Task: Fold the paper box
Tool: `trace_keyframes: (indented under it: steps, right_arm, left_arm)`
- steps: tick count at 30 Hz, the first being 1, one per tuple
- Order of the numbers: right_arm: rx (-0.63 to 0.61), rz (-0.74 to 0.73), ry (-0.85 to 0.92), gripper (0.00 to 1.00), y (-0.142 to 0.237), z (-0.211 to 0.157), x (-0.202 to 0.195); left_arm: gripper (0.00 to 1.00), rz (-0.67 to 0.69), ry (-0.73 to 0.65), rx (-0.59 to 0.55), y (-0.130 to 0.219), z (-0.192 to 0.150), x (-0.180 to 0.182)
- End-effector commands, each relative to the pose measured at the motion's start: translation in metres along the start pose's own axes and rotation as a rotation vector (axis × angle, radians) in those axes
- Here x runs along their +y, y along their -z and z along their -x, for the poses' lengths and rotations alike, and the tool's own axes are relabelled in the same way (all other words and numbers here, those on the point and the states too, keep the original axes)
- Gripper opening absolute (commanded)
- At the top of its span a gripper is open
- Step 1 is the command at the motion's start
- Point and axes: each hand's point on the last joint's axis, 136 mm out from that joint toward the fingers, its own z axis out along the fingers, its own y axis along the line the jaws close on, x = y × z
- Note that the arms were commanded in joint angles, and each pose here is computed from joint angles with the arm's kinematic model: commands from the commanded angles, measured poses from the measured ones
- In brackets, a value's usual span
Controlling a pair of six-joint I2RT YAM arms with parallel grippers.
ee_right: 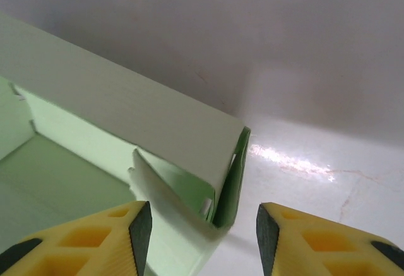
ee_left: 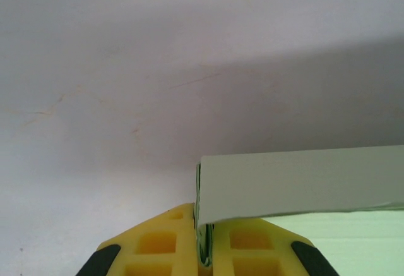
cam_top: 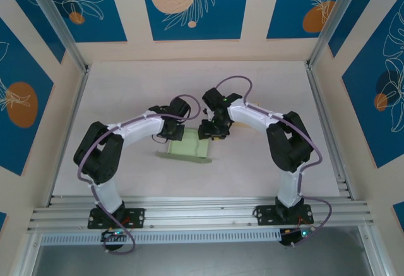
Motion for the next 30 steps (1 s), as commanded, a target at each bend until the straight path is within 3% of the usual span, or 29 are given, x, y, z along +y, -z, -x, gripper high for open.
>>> trace_keyframes:
  steps: [1,9,13,16,20,21,24,27,30]
  right_arm:
    - [0.054,-0.058,0.009,0.5,-0.017,-0.012,0.001]
    - [0.125,-0.383,0.068,0.31,-0.032,-0.024,-0.027]
    - [0.181,-0.522,0.093,0.26,-0.035,-0.032,-0.039]
    - [0.197,-0.604,0.105,0.17,-0.032,-0.035,-0.047]
    - [0.209,-0.735,0.114,0.12,-0.019,-0.038,-0.063]
    - [0.216,-0.761,0.119,0.06,-0.017,-0.039,-0.066]
    - [0.244,-0.777,0.144,0.0,-0.028,-0.044,-0.067]
    - [0.273,-0.83,0.185,0.0,-0.042,-0.05,-0.064]
    - [0.277,-0.792,0.214,0.0,-0.059,-0.057,-0.048]
  left_arm:
    - [0.01,0.097,-0.06,0.105,-0.017,-0.025,0.014]
    - [0.0,0.151,-0.082,0.134,-0.027,-0.023,0.019]
    - [0.0,0.148,-0.067,0.134,-0.035,-0.022,0.018]
    - [0.0,0.145,-0.044,0.132,-0.039,-0.021,0.02]
    - [0.0,0.129,0.01,0.126,-0.045,-0.023,0.028]
    - [0.0,0.124,0.026,0.12,-0.046,-0.023,0.029]
    - [0.12,0.067,0.078,0.089,-0.05,-0.022,0.023]
    - [0.13,-0.034,0.148,0.044,-0.051,-0.019,0.008]
    - [0.13,-0.098,0.195,0.014,-0.051,-0.018,-0.001]
